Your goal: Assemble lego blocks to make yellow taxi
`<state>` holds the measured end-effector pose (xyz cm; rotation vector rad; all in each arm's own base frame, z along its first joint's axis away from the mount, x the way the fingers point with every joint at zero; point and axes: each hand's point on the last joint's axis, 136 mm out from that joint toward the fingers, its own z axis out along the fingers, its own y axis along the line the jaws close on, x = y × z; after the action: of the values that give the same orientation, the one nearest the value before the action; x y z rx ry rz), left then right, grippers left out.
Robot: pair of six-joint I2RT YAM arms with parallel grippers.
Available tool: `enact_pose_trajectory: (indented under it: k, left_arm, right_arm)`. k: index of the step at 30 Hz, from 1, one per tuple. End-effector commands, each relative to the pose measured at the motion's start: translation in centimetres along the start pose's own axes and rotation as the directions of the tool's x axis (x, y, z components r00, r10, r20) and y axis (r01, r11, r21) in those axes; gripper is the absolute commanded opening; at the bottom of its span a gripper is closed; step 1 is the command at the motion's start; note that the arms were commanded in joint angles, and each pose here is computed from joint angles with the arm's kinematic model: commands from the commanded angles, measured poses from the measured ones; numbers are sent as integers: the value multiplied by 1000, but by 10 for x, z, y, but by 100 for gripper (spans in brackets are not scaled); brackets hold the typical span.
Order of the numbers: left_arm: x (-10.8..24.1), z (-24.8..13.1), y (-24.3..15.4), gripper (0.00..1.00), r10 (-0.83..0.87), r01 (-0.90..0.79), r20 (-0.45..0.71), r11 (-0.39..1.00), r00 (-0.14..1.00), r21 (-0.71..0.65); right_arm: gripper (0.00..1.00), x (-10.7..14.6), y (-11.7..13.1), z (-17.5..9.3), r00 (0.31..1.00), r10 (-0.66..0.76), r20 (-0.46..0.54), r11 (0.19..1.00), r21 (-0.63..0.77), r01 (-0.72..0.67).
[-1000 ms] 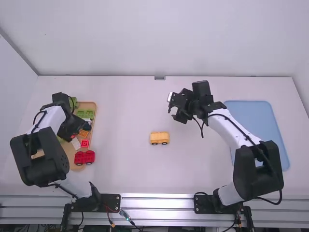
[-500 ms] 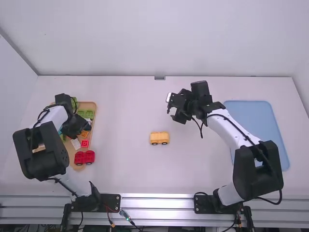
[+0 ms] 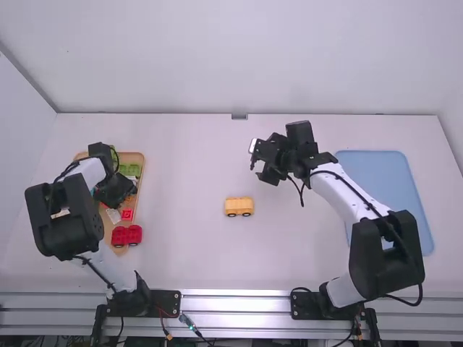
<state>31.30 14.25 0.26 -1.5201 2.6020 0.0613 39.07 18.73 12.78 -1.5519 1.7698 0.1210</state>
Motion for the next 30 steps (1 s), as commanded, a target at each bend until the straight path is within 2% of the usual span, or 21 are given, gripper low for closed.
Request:
enact_pose_trajectory:
  k: [1, 8, 13, 19, 27, 30]
  left_arm:
    - [3, 2, 0, 46, 5, -5, -6, 1000, 1000, -8]
    - [4, -6, 2, 49, 5, -6, -30, 1000, 1000, -27]
    - [-2, -12, -3, 59, 5, -5, -16, 1000, 1000, -16]
    - [-2, -7, -7, 63, 5, -4, -8, 1000, 1000, 13]
    - [9, 8, -6, 59, 1, 0, -23, 999, 1000, 40]
    - [11, 11, -5, 55, -3, 4, -24, 999, 1000, 40]
  right_arm:
    - [99, -3, -2, -1, 1000, 2, 6, 1000, 5, -2]
    - [99, -4, -3, -1, 1000, -1, 10, 1000, 8, 1]
    - [99, -4, -3, -1, 1000, -3, 11, 1000, 6, 3]
    - [99, -4, -3, -1, 1000, 0, 11, 1000, 6, 0]
    - [99, -4, -3, -1, 1000, -9, 13, 1000, 9, 9]
    - [99, -5, -4, -1, 1000, -11, 16, 1000, 13, 11]
